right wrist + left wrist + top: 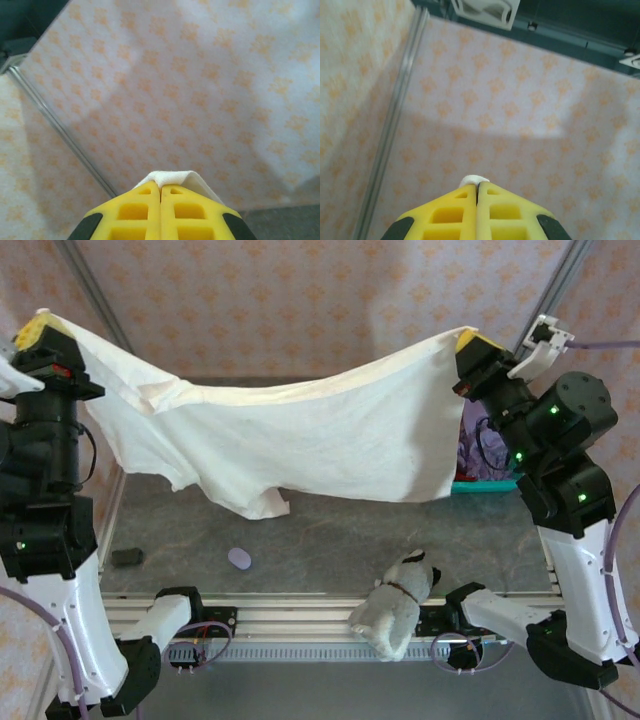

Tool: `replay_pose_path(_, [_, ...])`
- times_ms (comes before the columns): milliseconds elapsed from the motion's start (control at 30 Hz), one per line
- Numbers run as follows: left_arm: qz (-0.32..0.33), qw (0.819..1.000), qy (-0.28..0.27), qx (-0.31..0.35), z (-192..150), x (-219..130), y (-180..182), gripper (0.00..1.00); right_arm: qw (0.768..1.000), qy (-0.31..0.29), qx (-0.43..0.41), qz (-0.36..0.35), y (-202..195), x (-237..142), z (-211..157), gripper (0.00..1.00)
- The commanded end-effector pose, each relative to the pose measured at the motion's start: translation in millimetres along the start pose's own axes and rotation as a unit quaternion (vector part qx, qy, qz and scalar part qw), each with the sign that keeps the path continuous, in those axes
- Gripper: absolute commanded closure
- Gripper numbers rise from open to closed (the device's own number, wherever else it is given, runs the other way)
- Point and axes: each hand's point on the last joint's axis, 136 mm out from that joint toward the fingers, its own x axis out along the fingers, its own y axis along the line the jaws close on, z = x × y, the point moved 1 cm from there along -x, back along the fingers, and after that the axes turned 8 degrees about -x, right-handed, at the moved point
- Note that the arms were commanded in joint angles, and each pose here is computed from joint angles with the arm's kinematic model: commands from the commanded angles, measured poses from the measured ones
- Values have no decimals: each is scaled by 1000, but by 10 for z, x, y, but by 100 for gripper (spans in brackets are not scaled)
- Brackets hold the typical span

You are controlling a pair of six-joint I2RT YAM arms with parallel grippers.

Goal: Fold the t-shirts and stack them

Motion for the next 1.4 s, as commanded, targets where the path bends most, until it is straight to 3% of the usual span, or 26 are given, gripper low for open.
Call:
replay_pose_path(0, [-1, 995, -97, 31, 567, -123, -123, 100, 997, -74, -14, 12, 132, -102, 453, 100])
replay_pose_path(400, [29, 971, -190, 140, 1171, -232, -248, 100, 996, -83, -35, 21, 246, -115, 650, 100])
replay_pose_path(633, [61, 959, -172, 218, 1056, -2, -158, 100, 999, -23, -38, 1, 153, 47, 309, 100])
replay_pose_path(1000, [90, 953, -141, 251, 770, 443, 11, 100, 997, 35, -55, 38, 382, 321, -142, 100])
replay_pose_path(1367, [111, 944, -135, 278, 812, 31, 72, 100, 991, 60, -82, 82, 727, 230, -292, 100])
